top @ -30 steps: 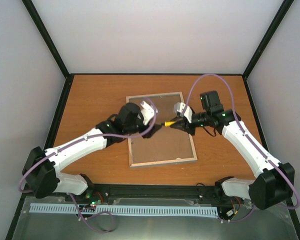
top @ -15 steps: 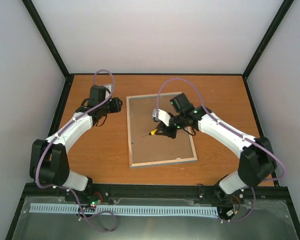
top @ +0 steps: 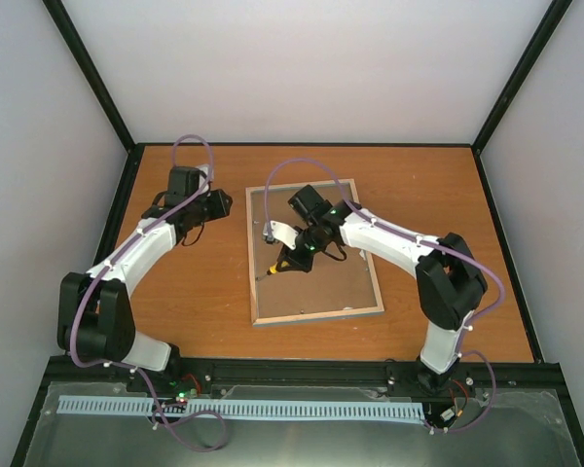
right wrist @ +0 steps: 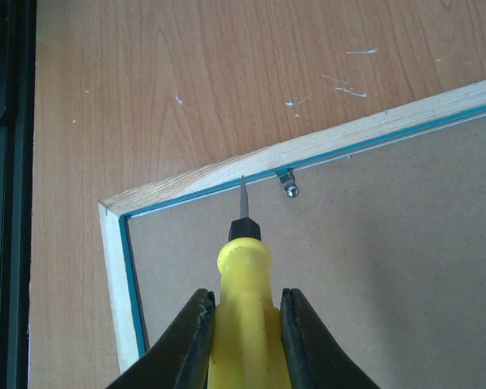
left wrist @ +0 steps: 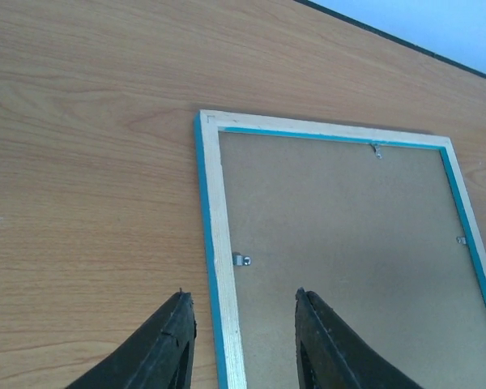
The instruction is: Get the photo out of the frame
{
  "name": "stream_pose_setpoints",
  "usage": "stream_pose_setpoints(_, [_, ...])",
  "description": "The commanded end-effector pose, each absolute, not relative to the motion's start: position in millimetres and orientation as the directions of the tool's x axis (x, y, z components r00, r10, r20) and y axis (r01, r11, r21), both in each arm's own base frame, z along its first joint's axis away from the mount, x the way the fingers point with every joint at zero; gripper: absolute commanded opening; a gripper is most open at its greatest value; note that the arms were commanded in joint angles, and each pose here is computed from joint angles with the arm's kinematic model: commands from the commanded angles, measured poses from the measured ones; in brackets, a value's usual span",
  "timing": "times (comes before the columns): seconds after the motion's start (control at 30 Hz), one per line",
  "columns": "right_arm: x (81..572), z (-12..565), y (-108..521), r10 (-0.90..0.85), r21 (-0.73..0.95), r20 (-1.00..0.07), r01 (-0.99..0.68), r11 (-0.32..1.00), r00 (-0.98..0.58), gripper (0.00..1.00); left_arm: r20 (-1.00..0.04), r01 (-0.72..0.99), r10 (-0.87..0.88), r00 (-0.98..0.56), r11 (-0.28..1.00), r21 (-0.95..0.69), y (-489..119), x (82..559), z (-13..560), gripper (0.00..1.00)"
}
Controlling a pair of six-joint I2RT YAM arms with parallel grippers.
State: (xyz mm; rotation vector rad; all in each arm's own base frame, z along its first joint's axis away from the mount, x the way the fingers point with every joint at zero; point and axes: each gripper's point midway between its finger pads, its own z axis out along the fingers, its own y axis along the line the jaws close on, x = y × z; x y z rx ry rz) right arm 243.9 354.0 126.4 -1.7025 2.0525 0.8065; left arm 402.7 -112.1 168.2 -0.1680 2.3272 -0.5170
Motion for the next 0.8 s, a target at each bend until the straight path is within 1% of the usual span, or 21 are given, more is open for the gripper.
stream_pose_setpoints(0.0, [244.3, 131.2, 362.1, -0.769, 0.219, -0.6, -0.97, 0.108, -0.222, 0.03, -0.626, 0.012, -0.325, -0.709, 0.882, -0.472, -106.8, 405.1, 181.8, 0.34])
stream_pose_setpoints(0.07, [245.5, 128.5, 363.0, -0.773, 0.222, -0.592, -0.968, 0.116, -0.228, 0.03, -0.624, 0.01, -0.323, -0.712, 0.883, -0.469, -106.5, 405.6, 180.9, 0.35])
stream_pose_setpoints(0.23, [248.4, 113.7, 363.1, -0.8, 0.228, -0.545, -0.962, 0.148, -0.252, 0.03, -0.619, -0.001, -0.325, -0.715, 0.886, -0.464, -105.3, 406.8, 178.8, 0.41])
stream_pose_setpoints(0.53, [246.0, 102.2, 362.6, -0.817, 0.236, -0.519, -0.961, 0.148, -0.253, 0.03, -0.619, 0.001, -0.322, -0.716, 0.886, -0.463, -105.6, 407.2, 178.8, 0.42])
stream_pose_setpoints(0.77, [253.1, 96.7, 362.2, -0.818, 0.218, -0.507, -0.958, 0.184, -0.272, 0.03, -0.62, 0.007, -0.318, -0.717, 0.886, -0.463, -106.4, 407.3, 179.4, 0.42])
